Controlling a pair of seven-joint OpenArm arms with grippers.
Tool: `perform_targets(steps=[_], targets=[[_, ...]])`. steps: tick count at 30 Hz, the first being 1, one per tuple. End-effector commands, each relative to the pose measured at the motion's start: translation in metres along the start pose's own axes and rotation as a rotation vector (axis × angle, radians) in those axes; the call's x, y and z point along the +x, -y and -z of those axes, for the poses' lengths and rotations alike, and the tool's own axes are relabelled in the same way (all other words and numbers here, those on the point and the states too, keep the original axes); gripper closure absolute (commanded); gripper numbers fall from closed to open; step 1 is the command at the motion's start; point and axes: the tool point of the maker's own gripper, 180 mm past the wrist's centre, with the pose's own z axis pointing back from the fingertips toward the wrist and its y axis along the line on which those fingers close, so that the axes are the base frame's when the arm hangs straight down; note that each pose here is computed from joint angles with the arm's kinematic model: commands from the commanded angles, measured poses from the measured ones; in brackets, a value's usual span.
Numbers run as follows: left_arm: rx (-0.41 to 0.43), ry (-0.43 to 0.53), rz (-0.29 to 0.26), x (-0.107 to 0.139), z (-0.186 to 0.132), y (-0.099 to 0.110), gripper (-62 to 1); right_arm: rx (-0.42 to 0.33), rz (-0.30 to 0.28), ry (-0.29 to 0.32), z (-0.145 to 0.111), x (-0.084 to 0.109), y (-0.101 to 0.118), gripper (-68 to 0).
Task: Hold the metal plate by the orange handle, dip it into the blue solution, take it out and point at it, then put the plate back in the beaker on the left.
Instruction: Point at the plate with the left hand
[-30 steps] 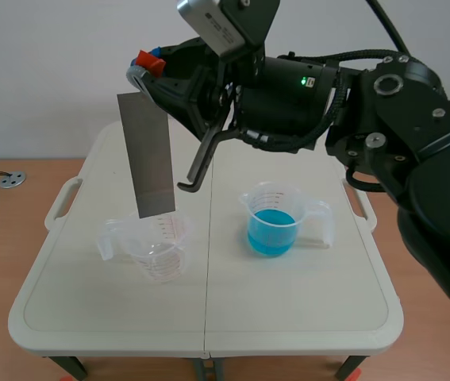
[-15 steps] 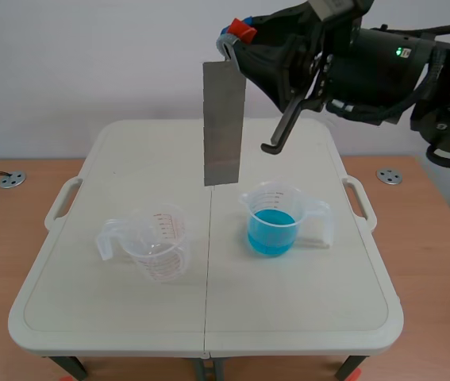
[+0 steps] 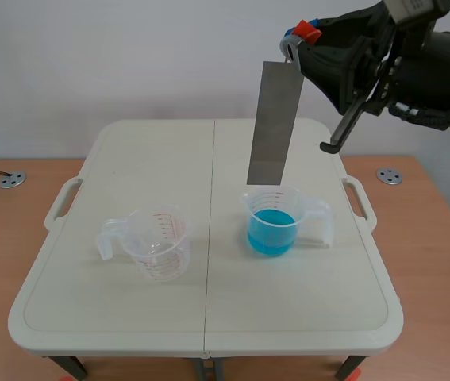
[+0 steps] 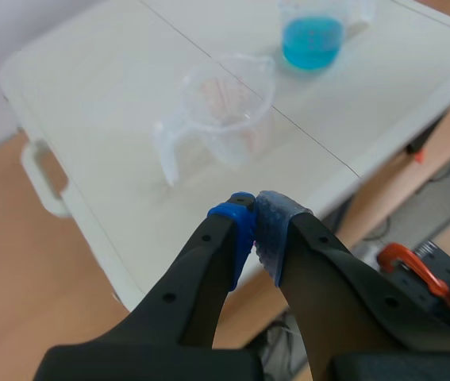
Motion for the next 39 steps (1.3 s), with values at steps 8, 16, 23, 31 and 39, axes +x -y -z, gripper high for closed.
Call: perform_targets(steps=[8, 16, 23, 31, 39], targets=[[-0.035, 0.086, 0.123, 0.038, 0.047, -0.016, -1.5, 0.004, -0.022, 0.036, 0.001, 0.013, 0.005, -1.3], [-0.082, 0.131, 0.19, 0.07, 0.096, -0.013, -1.5, 0.004, -0.022, 0.029, 0.001, 0.012, 0.005, -1.3], [-0.133, 0.138, 0.178, 0.071, 0.143, -0.008, -1.5, -0.001, -0.023, 0.029, 0.0, 0.012, 0.006, -1.3], [-0.164, 0.127, 0.198, 0.068, 0.192, -0.001, -1.5, -0.007, -0.024, 0.019, -0.001, 0.01, 0.008, -1.3], [-0.199, 0.126, 0.164, 0.071, 0.232, 0.012, -1.5, -0.007, -0.024, 0.018, -0.001, 0.01, 0.008, -1.3]])
